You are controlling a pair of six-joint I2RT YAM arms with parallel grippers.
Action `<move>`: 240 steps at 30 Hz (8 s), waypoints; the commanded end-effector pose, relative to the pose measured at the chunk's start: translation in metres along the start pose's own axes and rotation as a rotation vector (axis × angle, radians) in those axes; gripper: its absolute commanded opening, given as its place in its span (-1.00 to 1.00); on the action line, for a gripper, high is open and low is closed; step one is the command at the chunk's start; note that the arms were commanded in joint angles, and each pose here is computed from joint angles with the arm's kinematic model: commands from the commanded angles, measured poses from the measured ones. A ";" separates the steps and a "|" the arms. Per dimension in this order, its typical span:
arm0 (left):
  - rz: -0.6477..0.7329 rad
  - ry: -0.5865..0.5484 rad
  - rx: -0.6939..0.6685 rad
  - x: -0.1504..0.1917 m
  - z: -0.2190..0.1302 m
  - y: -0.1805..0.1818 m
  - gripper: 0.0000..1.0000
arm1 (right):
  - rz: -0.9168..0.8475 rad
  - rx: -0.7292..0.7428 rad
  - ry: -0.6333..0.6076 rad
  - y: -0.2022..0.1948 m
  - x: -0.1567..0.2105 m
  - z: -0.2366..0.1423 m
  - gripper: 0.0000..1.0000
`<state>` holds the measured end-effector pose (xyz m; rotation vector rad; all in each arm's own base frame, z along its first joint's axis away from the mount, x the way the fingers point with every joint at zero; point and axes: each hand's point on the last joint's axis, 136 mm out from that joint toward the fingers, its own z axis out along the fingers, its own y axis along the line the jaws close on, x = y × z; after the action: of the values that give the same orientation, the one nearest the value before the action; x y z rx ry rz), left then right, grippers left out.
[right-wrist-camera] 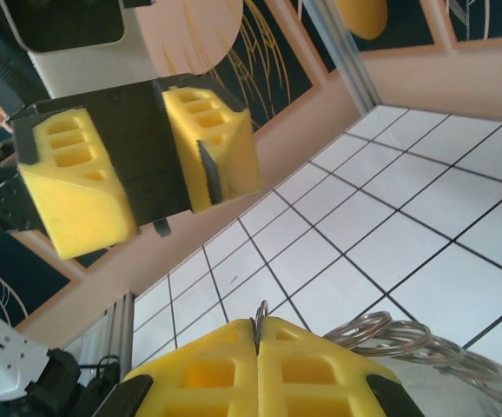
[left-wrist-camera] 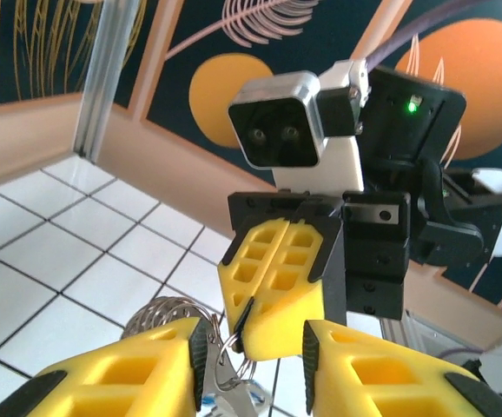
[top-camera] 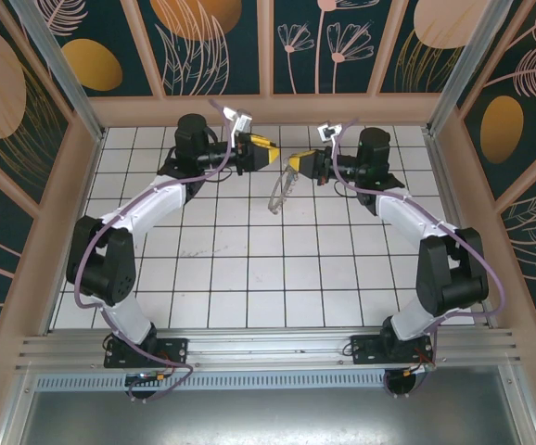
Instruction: Put the keys on the keyring
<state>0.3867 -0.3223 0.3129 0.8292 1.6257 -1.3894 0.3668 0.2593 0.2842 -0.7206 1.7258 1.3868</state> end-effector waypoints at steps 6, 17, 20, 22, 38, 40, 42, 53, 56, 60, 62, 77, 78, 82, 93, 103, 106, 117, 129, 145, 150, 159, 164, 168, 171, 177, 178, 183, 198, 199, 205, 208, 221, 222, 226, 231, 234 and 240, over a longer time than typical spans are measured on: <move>-0.035 0.084 0.046 0.024 0.006 0.009 -0.33 | -0.030 -0.083 0.033 0.006 0.002 0.004 -1.00; -0.072 0.093 0.090 0.038 0.006 0.009 -0.39 | -0.021 -0.110 0.020 0.007 -0.002 0.011 -1.00; -0.074 0.094 0.089 0.041 0.006 0.010 -0.38 | -0.026 -0.111 0.015 0.008 -0.005 0.012 -1.00; -0.079 0.096 0.088 0.042 0.007 0.012 -0.38 | -0.026 -0.115 0.015 0.009 -0.005 0.012 -1.00; -0.093 0.084 0.125 0.043 0.008 0.009 -0.39 | -0.035 -0.126 -0.001 0.014 -0.010 0.010 -1.00; -0.094 0.079 0.139 0.042 0.007 0.005 -0.39 | -0.033 -0.128 -0.002 0.014 -0.010 0.010 -1.00; -0.094 0.082 0.148 0.043 0.007 0.004 -0.40 | -0.036 -0.128 -0.006 0.015 -0.011 0.010 -1.00; -0.090 0.066 0.173 0.040 0.005 -0.002 -0.47 | -0.033 -0.134 -0.010 0.016 -0.011 0.011 -1.00; -0.089 0.064 0.175 0.040 0.006 -0.003 -0.47 | -0.031 -0.135 -0.013 0.015 -0.011 0.011 -1.00; -0.091 0.058 0.175 0.038 0.006 -0.002 -0.44 | -0.033 -0.146 -0.009 0.018 -0.011 0.012 -1.00; -0.092 0.055 0.173 0.038 0.006 -0.001 -0.42 | -0.033 -0.147 -0.008 0.018 -0.010 0.012 -1.00; -0.092 0.051 0.187 0.037 0.006 -0.003 -0.60 | -0.030 -0.140 -0.009 0.016 -0.010 0.013 -1.00; -0.093 0.052 0.189 0.038 0.006 -0.003 -0.67 | -0.029 -0.140 -0.010 0.015 -0.010 0.013 -1.00; -0.079 0.050 0.199 0.036 0.005 -0.009 -0.98 | -0.024 -0.146 -0.014 0.014 -0.012 0.015 -1.00; -0.026 -0.021 0.186 0.017 -0.003 -0.022 -1.00 | -0.024 -0.122 -0.044 0.018 -0.021 0.009 -0.55; 0.021 -0.121 0.189 -0.009 -0.014 -0.044 -1.00 | -0.022 -0.075 -0.098 0.018 -0.026 -0.014 -0.14; 0.022 -0.139 0.195 -0.013 -0.016 -0.047 -1.00 | -0.016 -0.078 -0.100 0.018 -0.022 -0.015 -0.14; 0.017 -0.157 0.194 -0.015 -0.018 -0.048 -1.00 | -0.018 -0.119 -0.124 0.029 -0.019 -0.018 -0.14; 0.006 -0.166 0.206 -0.014 -0.017 -0.047 -1.00 | -0.056 -0.158 -0.128 0.046 -0.025 -0.015 -0.13; -0.012 -0.169 0.202 -0.012 -0.015 -0.042 -1.00 | -0.049 -0.203 -0.109 0.050 -0.023 0.004 -0.31; -0.015 -0.170 0.202 -0.011 -0.015 -0.041 -1.00 | -0.044 -0.217 -0.095 0.052 -0.018 0.008 -0.86; -0.018 -0.178 0.193 -0.012 -0.014 -0.039 -1.00 | -0.029 -0.226 -0.064 0.054 -0.004 0.013 -1.00; -0.020 -0.180 0.191 -0.013 -0.014 -0.038 -1.00 | -0.026 -0.226 -0.025 0.056 0.006 0.017 -1.00; -0.020 -0.182 0.189 -0.013 -0.014 -0.037 -1.00 | -0.028 -0.191 0.003 0.053 0.012 0.015 -0.80; -0.024 -0.181 0.188 -0.012 -0.014 -0.036 -1.00 | -0.039 -0.158 -0.003 0.053 0.011 0.006 -0.48; -0.031 -0.182 0.184 -0.011 -0.013 -0.035 -1.00 | -0.081 -0.094 -0.070 0.058 -0.006 -0.020 -0.47; -0.034 -0.181 0.184 -0.010 -0.013 -0.034 -1.00 | -0.088 -0.086 -0.085 0.060 -0.011 -0.023 -0.47; -0.037 -0.183 0.183 -0.010 -0.013 -0.034 -1.00 | -0.087 -0.073 -0.150 0.063 -0.035 -0.023 -0.20; -0.042 -0.181 0.186 -0.008 -0.013 -0.033 -1.00 | -0.047 -0.154 -0.204 0.066 -0.055 -0.003 -0.18; -0.043 -0.181 0.186 -0.007 -0.013 -0.033 -1.00 | -0.047 -0.155 -0.203 0.066 -0.055 -0.002 -0.19; -0.042 -0.182 0.189 -0.008 -0.013 -0.034 -1.00 | -0.037 -0.166 -0.192 0.064 -0.055 0.007 -0.21; -0.043 -0.183 0.189 -0.008 -0.014 -0.033 -1.00 | -0.032 -0.173 -0.181 0.063 -0.051 0.010 -0.25; -0.046 -0.188 0.187 -0.008 -0.013 -0.032 -1.00 | -0.017 -0.188 -0.157 0.063 -0.037 0.015 -0.53; -0.048 -0.187 0.187 -0.008 -0.013 -0.032 -1.00 | -0.016 -0.192 -0.153 0.064 -0.035 0.016 -0.53; -0.048 -0.189 0.187 -0.009 -0.013 -0.032 -1.00 | -0.013 -0.197 -0.146 0.064 -0.034 0.019 -0.67; -0.048 -0.189 0.186 -0.009 -0.013 -0.032 -1.00 | -0.009 -0.197 -0.138 0.063 -0.030 0.019 -0.97; -0.050 -0.191 0.185 -0.009 -0.013 -0.031 -1.00 | -0.010 -0.194 -0.136 0.063 -0.029 0.019 -1.00; -0.063 -0.189 0.173 -0.009 -0.011 -0.027 -1.00 | -0.008 -0.159 -0.134 0.054 -0.027 0.019 -1.00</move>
<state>0.3617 -0.3150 0.3262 0.7354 1.4539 -1.6375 0.3466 0.2855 0.3364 -0.6591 1.5309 1.5537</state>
